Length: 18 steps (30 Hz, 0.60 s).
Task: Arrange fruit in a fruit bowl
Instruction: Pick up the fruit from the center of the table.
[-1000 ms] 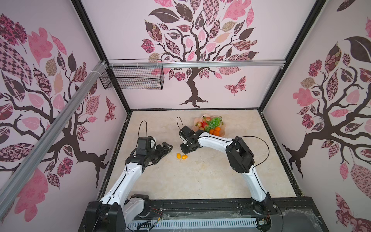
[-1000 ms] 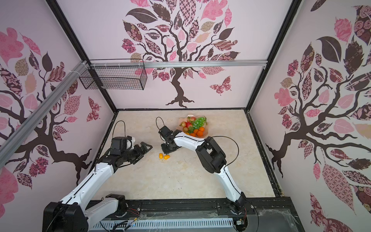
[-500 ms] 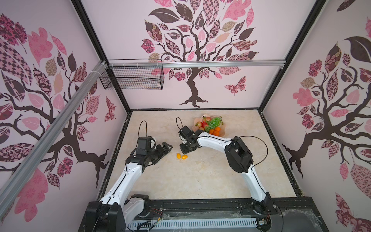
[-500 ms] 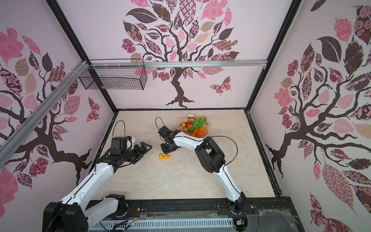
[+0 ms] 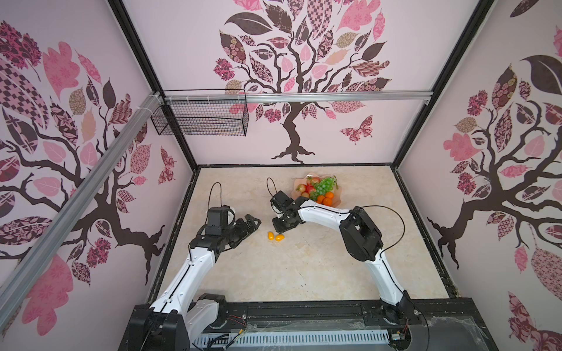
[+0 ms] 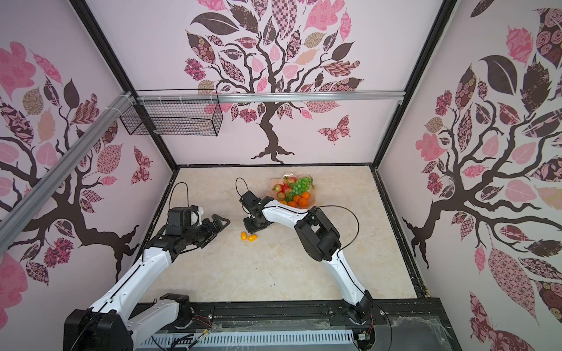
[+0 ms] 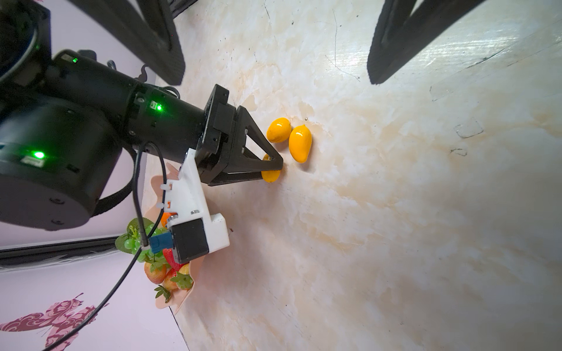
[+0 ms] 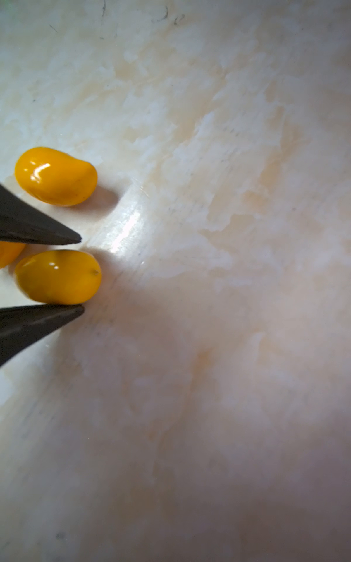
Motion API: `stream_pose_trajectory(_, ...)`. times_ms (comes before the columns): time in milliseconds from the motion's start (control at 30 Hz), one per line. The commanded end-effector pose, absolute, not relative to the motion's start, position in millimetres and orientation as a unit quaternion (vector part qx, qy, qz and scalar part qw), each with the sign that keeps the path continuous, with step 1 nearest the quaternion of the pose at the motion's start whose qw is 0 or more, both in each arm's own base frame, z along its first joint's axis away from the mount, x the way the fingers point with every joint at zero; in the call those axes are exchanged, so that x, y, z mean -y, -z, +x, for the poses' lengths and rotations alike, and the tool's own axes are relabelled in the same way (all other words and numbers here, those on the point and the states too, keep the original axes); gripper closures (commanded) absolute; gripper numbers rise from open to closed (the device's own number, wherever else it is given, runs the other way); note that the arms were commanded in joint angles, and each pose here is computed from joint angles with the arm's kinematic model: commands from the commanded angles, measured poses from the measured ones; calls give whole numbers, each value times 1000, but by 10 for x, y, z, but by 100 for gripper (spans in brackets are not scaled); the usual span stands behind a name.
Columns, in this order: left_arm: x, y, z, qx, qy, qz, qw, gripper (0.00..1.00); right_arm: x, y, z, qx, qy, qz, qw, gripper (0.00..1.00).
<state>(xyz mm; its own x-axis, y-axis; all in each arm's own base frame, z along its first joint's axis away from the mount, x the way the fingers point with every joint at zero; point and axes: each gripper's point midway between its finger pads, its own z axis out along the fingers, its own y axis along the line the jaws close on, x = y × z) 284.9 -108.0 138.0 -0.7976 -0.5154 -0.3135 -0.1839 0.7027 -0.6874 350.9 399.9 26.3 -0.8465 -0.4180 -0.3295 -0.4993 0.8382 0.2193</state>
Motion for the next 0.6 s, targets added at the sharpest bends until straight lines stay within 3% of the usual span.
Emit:
stream_pose_trajectory(0,1071,-1474,2872,-885,331,-193,265,2,-3974,-31,3473,-953,-135,-247,109,66)
stream_pose_trajectory(567,1075,-1501,2883,-884,333,-190,268,2,-4025,-238,3514,-950,-147,-246,124,75)
